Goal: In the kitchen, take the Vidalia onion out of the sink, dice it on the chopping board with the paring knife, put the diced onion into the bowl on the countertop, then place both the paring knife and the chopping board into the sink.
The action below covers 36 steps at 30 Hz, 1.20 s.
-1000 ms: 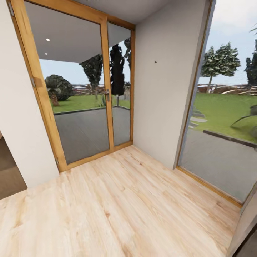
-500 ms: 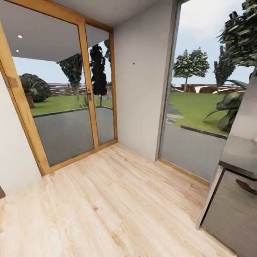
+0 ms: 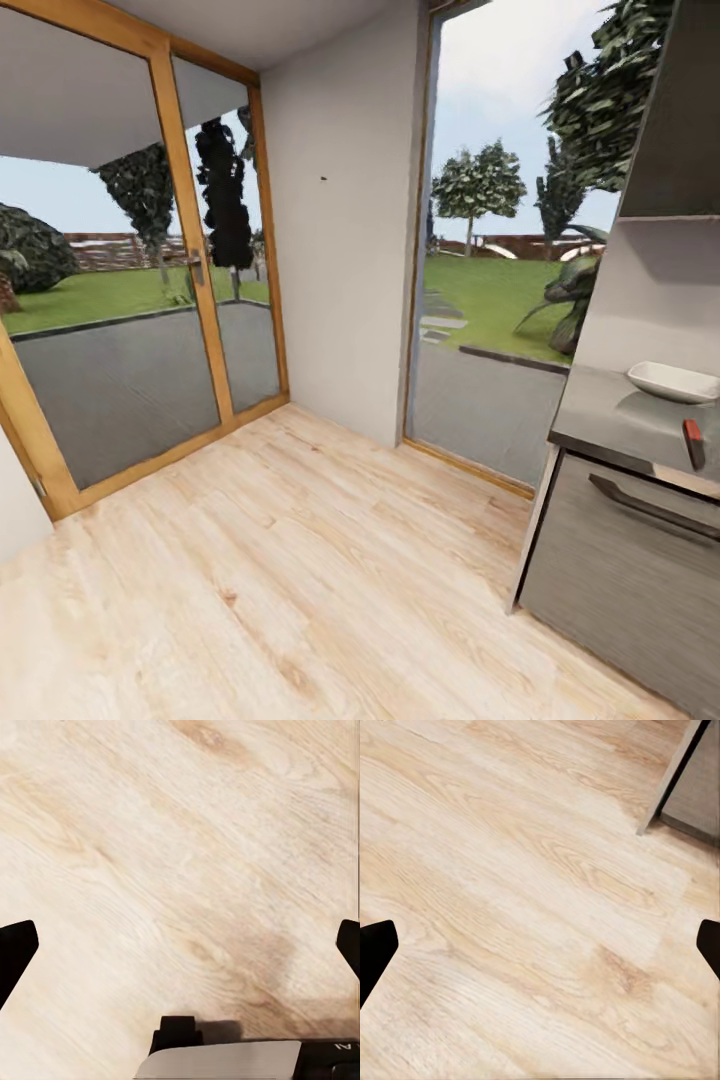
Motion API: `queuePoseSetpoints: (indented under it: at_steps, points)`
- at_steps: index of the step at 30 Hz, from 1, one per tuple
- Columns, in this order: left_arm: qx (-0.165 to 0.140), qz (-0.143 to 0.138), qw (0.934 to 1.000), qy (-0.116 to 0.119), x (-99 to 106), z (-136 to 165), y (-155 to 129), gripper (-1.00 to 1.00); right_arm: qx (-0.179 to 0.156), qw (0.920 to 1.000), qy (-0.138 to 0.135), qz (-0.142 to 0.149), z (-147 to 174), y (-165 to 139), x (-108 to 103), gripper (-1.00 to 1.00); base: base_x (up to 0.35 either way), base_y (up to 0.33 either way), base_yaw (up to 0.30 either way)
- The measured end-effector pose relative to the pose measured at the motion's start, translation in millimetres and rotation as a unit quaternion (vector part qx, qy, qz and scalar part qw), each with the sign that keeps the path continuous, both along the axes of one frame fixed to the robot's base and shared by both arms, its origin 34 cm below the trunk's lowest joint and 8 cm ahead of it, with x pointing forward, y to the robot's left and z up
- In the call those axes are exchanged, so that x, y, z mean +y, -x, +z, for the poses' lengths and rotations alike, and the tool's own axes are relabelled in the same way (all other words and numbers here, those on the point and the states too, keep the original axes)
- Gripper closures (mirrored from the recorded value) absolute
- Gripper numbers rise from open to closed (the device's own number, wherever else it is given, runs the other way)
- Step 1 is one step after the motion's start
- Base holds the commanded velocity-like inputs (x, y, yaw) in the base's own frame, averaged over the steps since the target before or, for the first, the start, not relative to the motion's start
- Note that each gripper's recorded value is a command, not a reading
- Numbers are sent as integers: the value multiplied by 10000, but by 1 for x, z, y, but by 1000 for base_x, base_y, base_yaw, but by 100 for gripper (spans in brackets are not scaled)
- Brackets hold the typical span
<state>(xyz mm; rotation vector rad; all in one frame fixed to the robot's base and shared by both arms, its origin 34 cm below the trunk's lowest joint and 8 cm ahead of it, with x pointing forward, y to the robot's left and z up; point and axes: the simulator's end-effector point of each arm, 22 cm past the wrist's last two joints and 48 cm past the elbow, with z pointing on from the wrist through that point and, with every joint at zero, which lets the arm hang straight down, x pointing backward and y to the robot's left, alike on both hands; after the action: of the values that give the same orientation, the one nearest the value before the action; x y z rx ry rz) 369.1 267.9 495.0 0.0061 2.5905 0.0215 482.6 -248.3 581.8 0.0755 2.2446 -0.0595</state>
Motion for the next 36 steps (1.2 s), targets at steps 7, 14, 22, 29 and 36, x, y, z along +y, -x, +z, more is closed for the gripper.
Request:
queuePoseSetpoints:
  at_steps: [7,14,22,29,36]
  points:
    - [22,-5,10000,-2,0,-1,2,-100,0,10000,4,-6,0,0,0,-100,0,0,-241]
    - [24,-6,10000,-2,0,-1,2,-100,1,10000,4,-8,0,0,-1,-100,0,0,-261]
    - [23,-6,10000,-2,0,-1,2,-100,2,10000,4,-9,0,0,-1,-100,0,0,-275]
    - [22,-6,10000,0,0,-1,2,-100,0,10000,8,-14,0,0,-1,-100,0,0,-278]
    - [22,-5,10000,32,-5,-1,2,-100,0,10000,9,-15,0,0,-1,-100,0,0,-278]
